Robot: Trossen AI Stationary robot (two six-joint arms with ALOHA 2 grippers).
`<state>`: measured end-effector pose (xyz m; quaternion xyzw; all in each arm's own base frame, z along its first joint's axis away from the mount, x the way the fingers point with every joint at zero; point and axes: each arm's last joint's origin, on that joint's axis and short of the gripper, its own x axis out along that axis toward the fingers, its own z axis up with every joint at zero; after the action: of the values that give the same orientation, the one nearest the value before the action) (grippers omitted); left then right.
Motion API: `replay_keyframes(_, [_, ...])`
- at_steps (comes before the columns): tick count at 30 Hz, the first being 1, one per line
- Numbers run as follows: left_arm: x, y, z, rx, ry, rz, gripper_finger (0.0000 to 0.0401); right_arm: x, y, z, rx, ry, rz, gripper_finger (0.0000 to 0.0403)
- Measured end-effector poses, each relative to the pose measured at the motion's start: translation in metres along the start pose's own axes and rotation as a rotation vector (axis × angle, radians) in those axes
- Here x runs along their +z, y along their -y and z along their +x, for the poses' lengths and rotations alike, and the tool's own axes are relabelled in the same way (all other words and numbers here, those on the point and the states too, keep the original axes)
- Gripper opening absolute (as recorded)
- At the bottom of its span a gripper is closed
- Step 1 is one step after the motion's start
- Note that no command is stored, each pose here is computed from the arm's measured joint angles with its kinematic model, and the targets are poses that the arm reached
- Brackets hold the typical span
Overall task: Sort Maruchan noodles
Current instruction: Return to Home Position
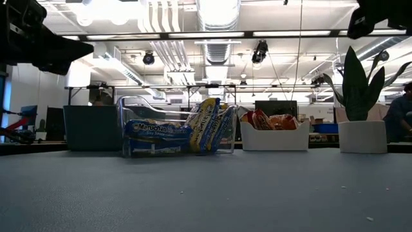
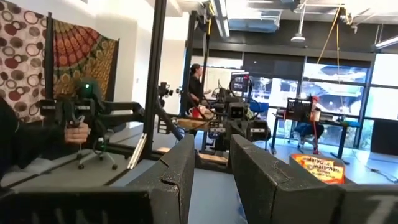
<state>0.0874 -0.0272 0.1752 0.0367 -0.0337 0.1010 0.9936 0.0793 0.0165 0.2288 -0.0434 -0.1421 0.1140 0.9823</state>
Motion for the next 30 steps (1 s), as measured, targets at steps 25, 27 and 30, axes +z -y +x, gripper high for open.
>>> replay_keyframes(25, [-0.003, -0.004, 0.000, 0.145, -0.029, -0.123, 0.0000, -0.055, -0.004, 0.004, -0.079, -0.174, 0.386, 0.0096])
replay_keyframes(27, [-0.003, -0.004, 0.000, 0.144, -0.030, -0.111, 0.0000, -0.057, -0.004, 0.003, -0.083, -0.190, 0.404, 0.0095])
replay_keyframes(30, [-0.002, -0.004, 0.000, 0.144, -0.030, -0.110, 0.0000, -0.058, -0.004, 0.003, -0.083, -0.203, 0.399, 0.0096])
